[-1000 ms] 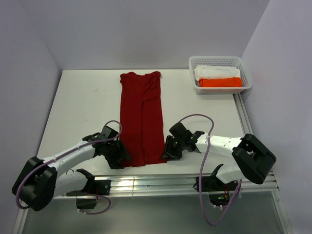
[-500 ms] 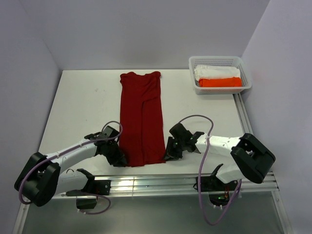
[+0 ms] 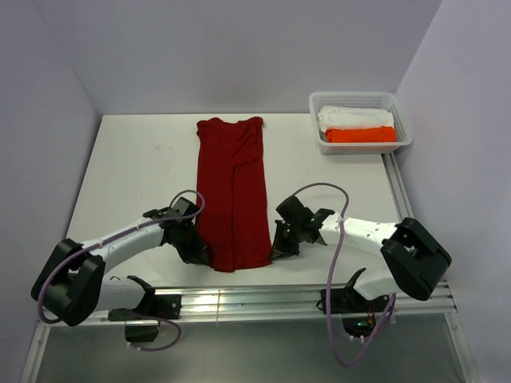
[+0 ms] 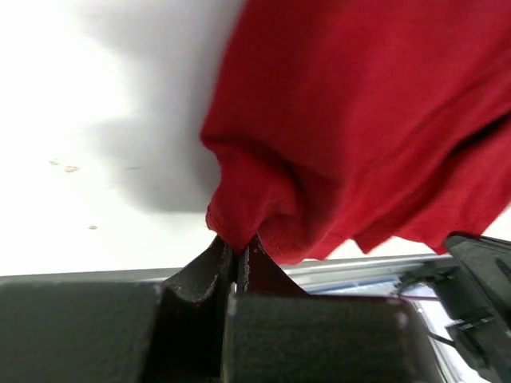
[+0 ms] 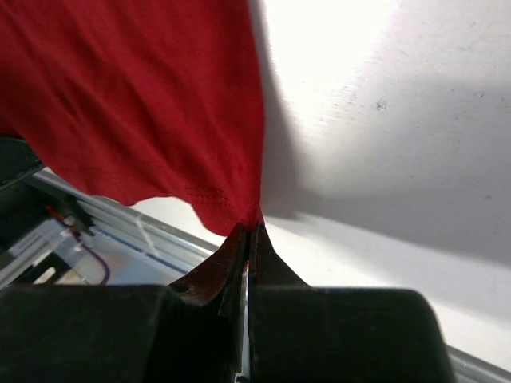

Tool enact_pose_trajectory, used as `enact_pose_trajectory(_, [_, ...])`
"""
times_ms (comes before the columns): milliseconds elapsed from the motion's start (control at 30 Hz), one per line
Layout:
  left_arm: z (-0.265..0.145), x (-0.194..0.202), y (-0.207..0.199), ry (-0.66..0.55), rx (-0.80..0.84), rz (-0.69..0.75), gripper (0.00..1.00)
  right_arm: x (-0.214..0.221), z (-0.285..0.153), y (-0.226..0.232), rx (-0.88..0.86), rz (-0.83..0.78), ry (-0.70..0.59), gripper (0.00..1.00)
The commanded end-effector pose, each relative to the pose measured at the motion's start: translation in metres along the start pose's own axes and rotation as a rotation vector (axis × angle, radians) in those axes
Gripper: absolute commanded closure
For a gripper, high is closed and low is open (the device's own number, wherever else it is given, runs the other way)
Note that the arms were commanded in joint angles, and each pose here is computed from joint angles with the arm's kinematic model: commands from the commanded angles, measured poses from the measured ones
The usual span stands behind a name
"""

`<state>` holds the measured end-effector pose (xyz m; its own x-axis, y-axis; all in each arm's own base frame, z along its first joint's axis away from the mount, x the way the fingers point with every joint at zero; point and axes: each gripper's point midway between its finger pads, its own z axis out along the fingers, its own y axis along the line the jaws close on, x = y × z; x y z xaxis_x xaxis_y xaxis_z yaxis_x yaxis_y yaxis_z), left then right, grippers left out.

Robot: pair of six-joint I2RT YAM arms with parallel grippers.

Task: Roll the t-shirts
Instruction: Roll the tshirt

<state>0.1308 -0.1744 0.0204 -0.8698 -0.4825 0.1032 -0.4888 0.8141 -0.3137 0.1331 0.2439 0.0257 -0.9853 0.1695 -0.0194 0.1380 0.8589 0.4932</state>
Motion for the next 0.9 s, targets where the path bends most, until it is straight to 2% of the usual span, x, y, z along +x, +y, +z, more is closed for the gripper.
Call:
enact_pose_trajectory(0, [-0.011,-0.004,-0.026,0.015,0.057,0.017,1.0,-0.009,-0.017,0.015,-0.04,-0.01,-0.001,1.0])
enact_pose_trajectory(300, [-0.035,-0.021,-0.063,0.048,0.131,-0.018,1.0,-0.039,-0.038,0.036,-0.055,-0.035,0.011,1.0])
enact_pose_trajectory(867, [-0.057,-0.081,-0.079,0.001,0.114,-0.082,1.0,-0.114,-0.052,0.055,-0.068,-0.029,-0.008,1.0])
